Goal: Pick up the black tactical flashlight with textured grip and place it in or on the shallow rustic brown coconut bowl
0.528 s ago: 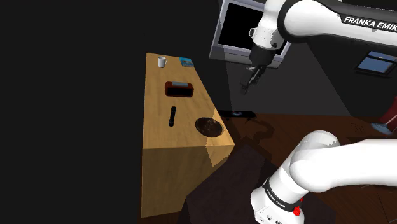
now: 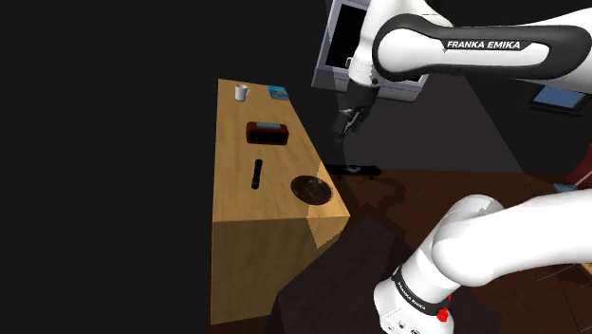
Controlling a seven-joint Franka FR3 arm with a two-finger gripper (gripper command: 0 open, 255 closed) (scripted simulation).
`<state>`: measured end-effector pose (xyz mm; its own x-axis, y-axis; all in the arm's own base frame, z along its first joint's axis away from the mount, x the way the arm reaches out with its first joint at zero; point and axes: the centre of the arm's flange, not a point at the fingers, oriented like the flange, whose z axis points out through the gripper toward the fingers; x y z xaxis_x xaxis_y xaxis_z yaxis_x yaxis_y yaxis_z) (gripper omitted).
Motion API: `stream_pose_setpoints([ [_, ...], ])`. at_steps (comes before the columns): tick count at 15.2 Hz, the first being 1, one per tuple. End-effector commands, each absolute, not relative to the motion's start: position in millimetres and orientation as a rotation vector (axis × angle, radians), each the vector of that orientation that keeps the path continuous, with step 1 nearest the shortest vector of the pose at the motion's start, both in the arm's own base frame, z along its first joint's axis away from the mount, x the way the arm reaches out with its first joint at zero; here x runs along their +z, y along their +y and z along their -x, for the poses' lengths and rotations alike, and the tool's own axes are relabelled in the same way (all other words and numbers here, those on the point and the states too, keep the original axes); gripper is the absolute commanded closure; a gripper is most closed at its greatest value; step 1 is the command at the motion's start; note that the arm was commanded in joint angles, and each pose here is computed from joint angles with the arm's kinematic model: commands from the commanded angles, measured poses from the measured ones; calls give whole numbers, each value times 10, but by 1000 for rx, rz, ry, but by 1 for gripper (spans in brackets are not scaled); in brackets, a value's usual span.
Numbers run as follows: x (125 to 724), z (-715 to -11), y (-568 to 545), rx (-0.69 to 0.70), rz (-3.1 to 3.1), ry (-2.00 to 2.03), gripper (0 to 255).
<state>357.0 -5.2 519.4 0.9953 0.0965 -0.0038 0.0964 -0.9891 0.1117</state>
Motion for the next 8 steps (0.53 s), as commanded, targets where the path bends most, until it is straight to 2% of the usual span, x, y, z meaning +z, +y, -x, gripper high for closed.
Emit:
stream_pose_setpoints([
  [1,4994,-3784,-49,4,-3033,143,0],
  [8,4385,-4480,-88,3,-3056,130,0],
])
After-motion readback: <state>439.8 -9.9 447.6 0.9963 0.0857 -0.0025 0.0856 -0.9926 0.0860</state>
